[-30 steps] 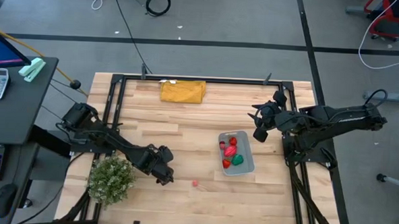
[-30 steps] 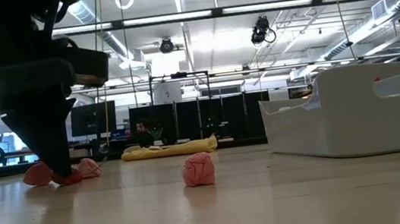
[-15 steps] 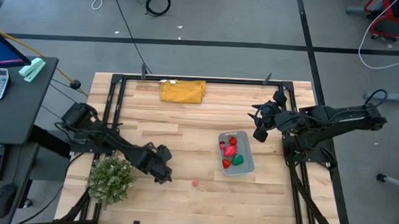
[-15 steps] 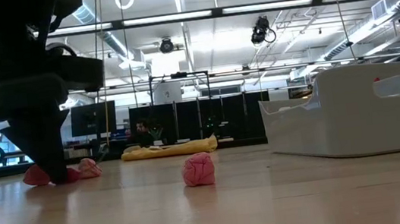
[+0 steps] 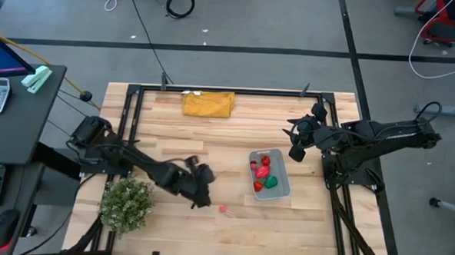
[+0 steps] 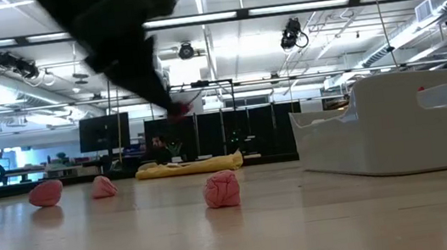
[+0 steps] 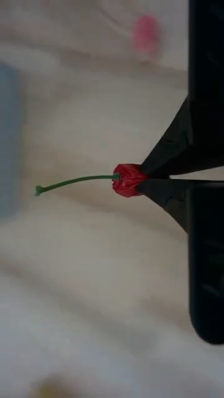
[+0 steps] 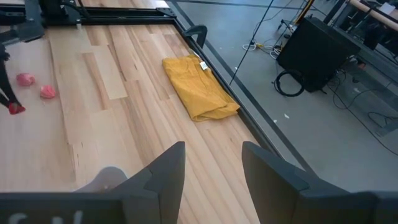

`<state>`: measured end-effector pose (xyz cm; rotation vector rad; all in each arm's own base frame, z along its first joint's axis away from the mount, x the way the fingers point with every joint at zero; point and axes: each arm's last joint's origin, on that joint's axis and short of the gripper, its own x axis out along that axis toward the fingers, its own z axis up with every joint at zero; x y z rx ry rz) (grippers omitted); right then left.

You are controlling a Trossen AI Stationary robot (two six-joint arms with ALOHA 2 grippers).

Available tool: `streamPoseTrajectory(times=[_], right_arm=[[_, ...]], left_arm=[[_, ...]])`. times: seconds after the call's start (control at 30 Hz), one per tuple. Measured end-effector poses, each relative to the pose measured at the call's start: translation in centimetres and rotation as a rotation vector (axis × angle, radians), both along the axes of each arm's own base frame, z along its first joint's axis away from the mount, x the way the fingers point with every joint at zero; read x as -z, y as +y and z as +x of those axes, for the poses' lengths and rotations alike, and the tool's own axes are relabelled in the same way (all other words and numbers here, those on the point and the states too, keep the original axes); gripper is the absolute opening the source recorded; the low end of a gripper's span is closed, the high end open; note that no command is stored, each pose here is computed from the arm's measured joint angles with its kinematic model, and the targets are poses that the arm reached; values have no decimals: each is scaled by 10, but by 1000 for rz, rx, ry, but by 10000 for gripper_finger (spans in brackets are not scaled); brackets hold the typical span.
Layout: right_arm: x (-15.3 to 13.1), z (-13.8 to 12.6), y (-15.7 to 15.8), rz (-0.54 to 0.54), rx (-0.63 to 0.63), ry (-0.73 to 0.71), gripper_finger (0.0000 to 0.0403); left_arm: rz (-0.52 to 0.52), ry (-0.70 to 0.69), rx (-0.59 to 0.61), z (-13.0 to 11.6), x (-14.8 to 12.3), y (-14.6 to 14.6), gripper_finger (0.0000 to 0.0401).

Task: Pick and placing Produce into tupperware
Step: Put the red cherry into the gray bin

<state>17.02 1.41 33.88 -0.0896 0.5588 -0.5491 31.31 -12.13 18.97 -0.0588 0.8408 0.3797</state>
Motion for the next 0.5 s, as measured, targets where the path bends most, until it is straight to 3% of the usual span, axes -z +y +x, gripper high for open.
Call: streamPoseTrajectory(times=[0.1, 0.27, 0.37, 0.5], right_arm=[[0, 0, 0, 0, 0, 0, 168], [0, 0, 0, 0, 0, 0, 168], [0, 0, 0, -1, -1, 1, 168], [0, 0, 0, -1, 0, 0, 168]], left_arm=[[129, -52, 97, 19, -15, 15, 8], [227, -281, 110, 51, -36, 55, 10], [200, -456, 130, 70, -44, 78, 12], [95, -676, 256, 93, -38, 92, 7]])
